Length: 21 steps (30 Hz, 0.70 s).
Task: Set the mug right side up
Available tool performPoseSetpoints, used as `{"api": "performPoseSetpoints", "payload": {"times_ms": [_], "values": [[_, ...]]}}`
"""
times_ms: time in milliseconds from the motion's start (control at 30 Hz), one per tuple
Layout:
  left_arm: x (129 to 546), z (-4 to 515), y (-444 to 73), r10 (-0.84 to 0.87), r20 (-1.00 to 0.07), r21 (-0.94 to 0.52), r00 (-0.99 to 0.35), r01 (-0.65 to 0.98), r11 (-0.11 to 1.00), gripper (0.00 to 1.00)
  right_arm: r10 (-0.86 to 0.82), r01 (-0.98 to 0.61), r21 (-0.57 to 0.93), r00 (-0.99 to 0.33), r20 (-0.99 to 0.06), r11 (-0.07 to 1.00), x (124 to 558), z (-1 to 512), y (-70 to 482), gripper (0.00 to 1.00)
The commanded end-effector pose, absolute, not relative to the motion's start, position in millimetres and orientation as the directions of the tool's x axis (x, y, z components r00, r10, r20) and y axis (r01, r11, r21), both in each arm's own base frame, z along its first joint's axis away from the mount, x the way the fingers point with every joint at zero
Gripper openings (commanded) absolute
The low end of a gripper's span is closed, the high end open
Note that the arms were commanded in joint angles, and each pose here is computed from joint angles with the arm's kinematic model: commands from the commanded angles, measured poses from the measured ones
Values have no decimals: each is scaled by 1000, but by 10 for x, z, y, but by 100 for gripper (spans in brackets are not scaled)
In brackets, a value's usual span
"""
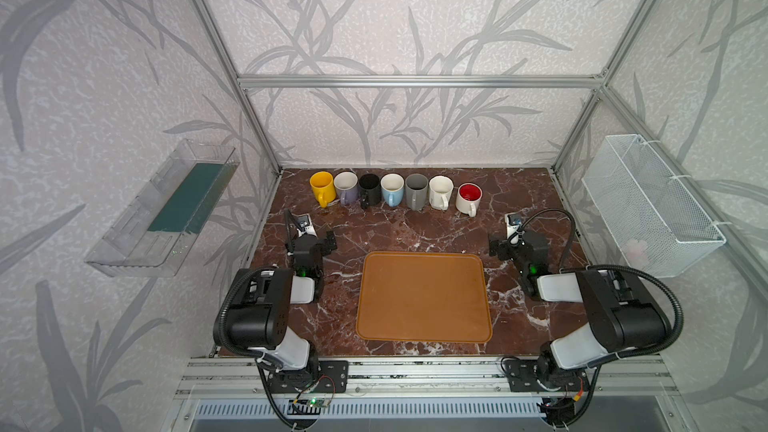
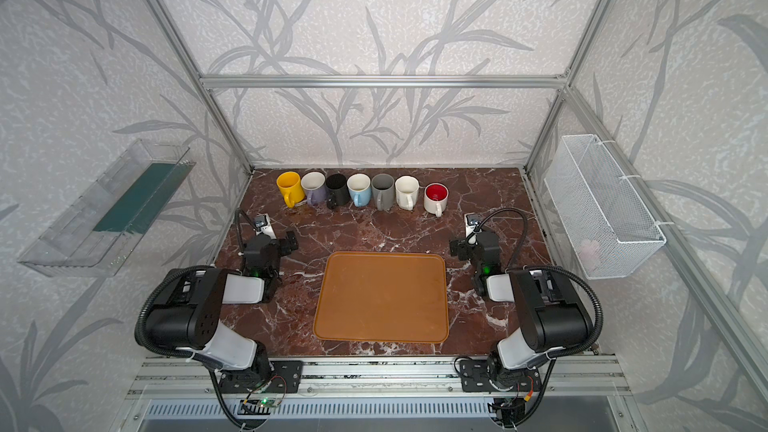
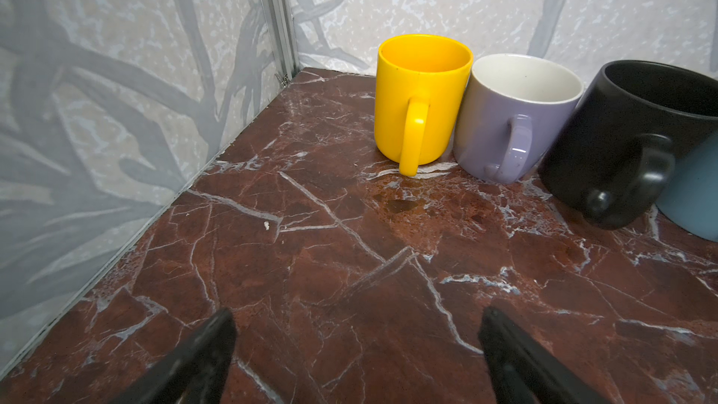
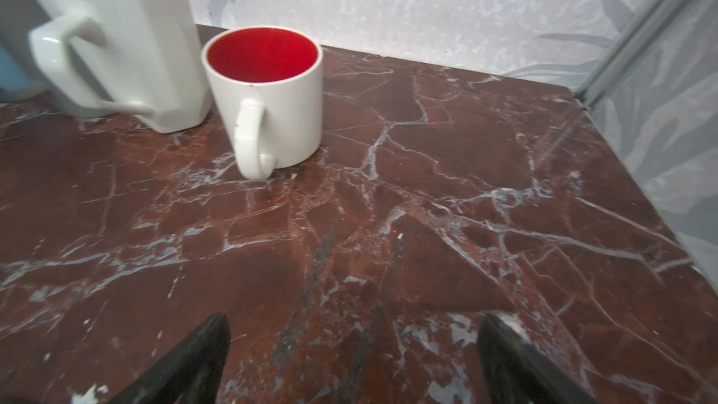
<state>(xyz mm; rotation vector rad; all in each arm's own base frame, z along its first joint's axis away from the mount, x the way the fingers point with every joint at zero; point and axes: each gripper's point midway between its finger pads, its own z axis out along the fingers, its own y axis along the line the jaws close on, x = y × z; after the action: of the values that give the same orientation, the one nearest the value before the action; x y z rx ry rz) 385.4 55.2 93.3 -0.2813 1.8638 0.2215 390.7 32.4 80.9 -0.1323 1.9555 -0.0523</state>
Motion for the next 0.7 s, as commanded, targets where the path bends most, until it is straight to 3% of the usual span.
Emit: {"api": "performPoseSetpoints", "payload": {"times_ms": [0,667], "values": [[3891,974,554,-64,-956,25,-285,-296,955,99,-83,71,-113,-338,-938,991,3940,937,124,99],[3892,978,552,-63,-957,25,-284,-295,955,99,-77,77,-111,-355,-932,991,3951,919,119,99]]}}
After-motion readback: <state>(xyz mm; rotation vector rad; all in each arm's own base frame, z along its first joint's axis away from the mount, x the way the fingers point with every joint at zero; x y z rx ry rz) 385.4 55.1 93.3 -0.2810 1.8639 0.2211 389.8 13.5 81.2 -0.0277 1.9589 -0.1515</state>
